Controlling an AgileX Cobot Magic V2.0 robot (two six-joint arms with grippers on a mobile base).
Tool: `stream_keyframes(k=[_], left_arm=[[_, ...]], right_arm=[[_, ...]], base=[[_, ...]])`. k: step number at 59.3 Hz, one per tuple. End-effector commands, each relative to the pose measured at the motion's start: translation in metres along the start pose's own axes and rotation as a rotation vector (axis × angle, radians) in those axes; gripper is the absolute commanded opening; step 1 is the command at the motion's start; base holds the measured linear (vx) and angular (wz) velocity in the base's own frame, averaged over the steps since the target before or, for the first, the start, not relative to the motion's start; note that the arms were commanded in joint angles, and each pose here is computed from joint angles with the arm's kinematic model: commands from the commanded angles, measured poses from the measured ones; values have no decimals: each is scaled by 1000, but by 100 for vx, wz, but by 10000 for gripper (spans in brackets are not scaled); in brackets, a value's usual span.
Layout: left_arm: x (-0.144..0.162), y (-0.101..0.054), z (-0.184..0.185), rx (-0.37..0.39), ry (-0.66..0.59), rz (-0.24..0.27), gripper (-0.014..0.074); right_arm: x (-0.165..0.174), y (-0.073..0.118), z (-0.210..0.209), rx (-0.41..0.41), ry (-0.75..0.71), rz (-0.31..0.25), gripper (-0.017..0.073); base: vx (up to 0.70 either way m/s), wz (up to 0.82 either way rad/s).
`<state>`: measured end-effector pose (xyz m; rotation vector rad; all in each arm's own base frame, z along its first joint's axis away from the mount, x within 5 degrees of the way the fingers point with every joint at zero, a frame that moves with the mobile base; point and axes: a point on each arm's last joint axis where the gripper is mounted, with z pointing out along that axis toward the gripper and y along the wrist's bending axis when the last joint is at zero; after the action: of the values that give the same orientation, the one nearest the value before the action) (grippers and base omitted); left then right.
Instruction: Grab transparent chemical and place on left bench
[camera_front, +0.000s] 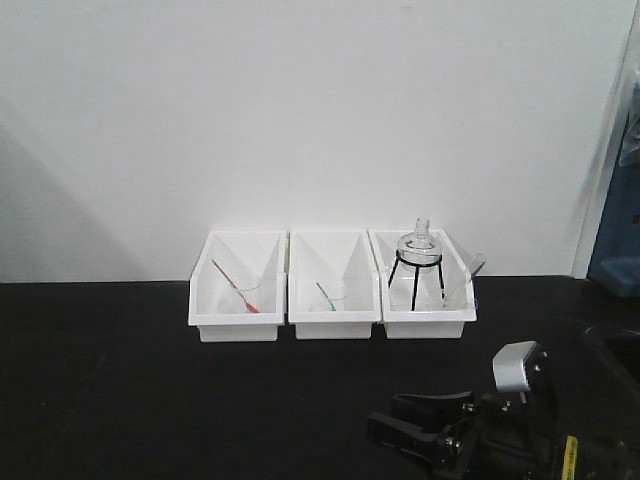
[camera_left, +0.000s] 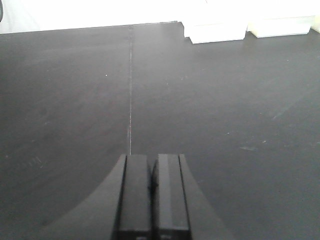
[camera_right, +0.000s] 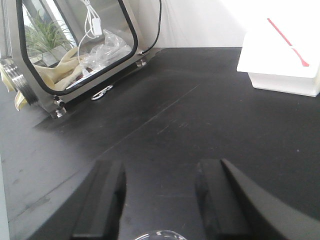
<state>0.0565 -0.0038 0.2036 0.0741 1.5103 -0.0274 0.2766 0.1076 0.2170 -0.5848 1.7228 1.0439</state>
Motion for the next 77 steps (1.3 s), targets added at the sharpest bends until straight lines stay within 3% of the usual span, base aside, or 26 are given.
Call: stream_keyframes(k=[1,8,14,21,26,36,44,49,55,68,77], left_arm=[[-3,0,-1,-2,-81,-9,-3],[-3,0,-1,-2,-81,-9,-3],[-3,0,-1,-2,-81,-9,-3],[-3,0,-1,-2,-81,-9,-3],[-3,0,-1,-2,-81,-9,-3],[-3,0,-1,-2,-81,-9,-3],[-3,0,-1,-2,-81,-9,-3],[-3,0,-1,-2,-81,-9,-3],[-3,0,-1,-2,-81,-9,-3],[-3,0,-1,-2,-81,-9,-3],[-3,0,-1,-2,-81,-9,-3]], right_arm=[[-21,8,-2,-49,-102,-40,428],[-26,10,-4,-38,-131,-42,408],[-40,13,-14,7,-176,-76,333],[-58,18,-34,132,-186,-132,160],[-74,32,-55,242,-170,-202,-12],[-91,64,-93,459,-124,-334,-8],[-100,95,-119,542,-152,-454,-7],[-103,112,-130,557,-167,-550,-7],[-106,132,-142,560,-211,-623,-7],[-108,161,-161,561,-301,-698,-7],[-108,170,-169,582,-335,-733,-7]], base=[[0,0],[0,0],[0,0],[0,0],[0,0],[0,0],[0,0],[0,0],[0,0],[0,0],[0,0]])
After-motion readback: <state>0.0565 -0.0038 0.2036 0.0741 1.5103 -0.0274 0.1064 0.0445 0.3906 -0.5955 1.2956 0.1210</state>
